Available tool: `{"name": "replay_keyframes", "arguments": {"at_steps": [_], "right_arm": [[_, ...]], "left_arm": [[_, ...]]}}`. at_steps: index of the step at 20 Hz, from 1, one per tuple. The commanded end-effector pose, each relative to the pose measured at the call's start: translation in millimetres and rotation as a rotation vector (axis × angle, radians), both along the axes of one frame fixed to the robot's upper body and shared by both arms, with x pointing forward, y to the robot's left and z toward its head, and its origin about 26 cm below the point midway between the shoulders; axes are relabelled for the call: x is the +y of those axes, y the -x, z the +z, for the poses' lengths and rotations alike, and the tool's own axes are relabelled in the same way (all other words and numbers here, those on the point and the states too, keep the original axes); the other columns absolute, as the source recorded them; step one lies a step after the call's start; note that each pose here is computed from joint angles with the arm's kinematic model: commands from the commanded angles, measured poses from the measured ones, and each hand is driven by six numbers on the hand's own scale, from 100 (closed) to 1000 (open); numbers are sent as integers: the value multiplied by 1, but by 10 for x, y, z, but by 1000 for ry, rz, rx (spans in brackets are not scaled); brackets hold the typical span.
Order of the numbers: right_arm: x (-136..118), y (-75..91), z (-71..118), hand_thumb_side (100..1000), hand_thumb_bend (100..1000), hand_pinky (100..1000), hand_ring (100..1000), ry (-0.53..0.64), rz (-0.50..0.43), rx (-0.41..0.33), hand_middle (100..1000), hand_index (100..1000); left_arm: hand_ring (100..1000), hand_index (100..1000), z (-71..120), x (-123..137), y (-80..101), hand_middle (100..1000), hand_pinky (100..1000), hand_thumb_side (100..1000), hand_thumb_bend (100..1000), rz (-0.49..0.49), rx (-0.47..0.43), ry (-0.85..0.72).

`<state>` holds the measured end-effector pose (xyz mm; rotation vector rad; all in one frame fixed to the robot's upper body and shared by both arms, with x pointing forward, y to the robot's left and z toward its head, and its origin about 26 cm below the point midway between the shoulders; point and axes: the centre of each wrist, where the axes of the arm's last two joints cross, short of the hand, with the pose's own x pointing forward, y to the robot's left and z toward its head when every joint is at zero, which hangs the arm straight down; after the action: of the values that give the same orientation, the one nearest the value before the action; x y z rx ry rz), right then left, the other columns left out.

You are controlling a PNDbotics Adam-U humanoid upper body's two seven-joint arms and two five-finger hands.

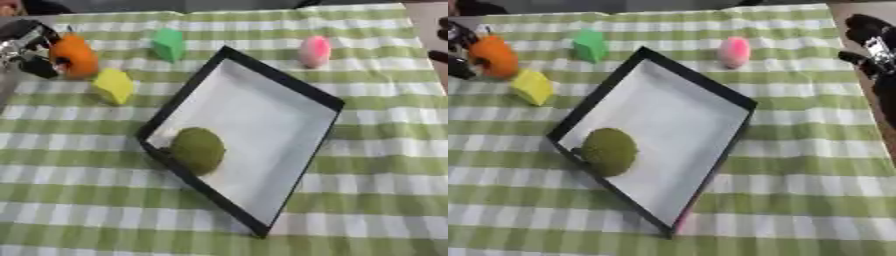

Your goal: Pick up objects on the table and place them in the box.

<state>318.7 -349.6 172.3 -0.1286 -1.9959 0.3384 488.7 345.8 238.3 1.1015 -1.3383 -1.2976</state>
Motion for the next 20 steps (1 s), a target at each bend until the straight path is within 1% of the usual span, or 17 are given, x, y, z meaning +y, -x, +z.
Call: {"name": "replay_keyframes", "arguments": {"at_steps": [1,3,4,7,11,12,15,17,20], "right_arm": [[-54,18,122,685,100,895,1000,30,-4,-32,909,904],[-65,22,131,682,100,895,1000,30,-6,-36,908,904],[-72,24,135,680,100,895,1000,30,-8,-38,908,904],[-103,31,152,674,100,895,1000,25,-22,-47,908,904],[-138,34,182,666,100,895,1000,19,-38,-61,907,904],[-145,34,190,665,100,895,1000,18,-41,-65,906,904],[-167,30,226,657,100,895,1000,18,-48,-78,905,904],[-184,27,257,652,100,895,1000,20,-53,-89,905,904],[-198,19,298,648,100,895,1000,19,-55,-104,904,904]], "left_arm": [[745,671,419,-40,71,642,739,100,135,-90,-110,-51],[742,668,546,-147,101,639,738,100,131,-163,-140,-66],[741,667,607,-190,123,638,737,100,143,-199,-156,-71],[737,665,785,-405,182,635,736,100,141,-326,-198,-95],[733,665,951,-718,288,635,734,100,158,-508,-227,-126],[733,665,972,-789,317,635,734,100,153,-551,-226,-137],[725,666,980,-1041,406,637,734,100,101,-680,-214,-164],[721,664,948,-1236,472,635,735,100,100,-762,-197,-181],[707,662,911,-1542,603,629,728,100,100,-852,-192,-167]]}}
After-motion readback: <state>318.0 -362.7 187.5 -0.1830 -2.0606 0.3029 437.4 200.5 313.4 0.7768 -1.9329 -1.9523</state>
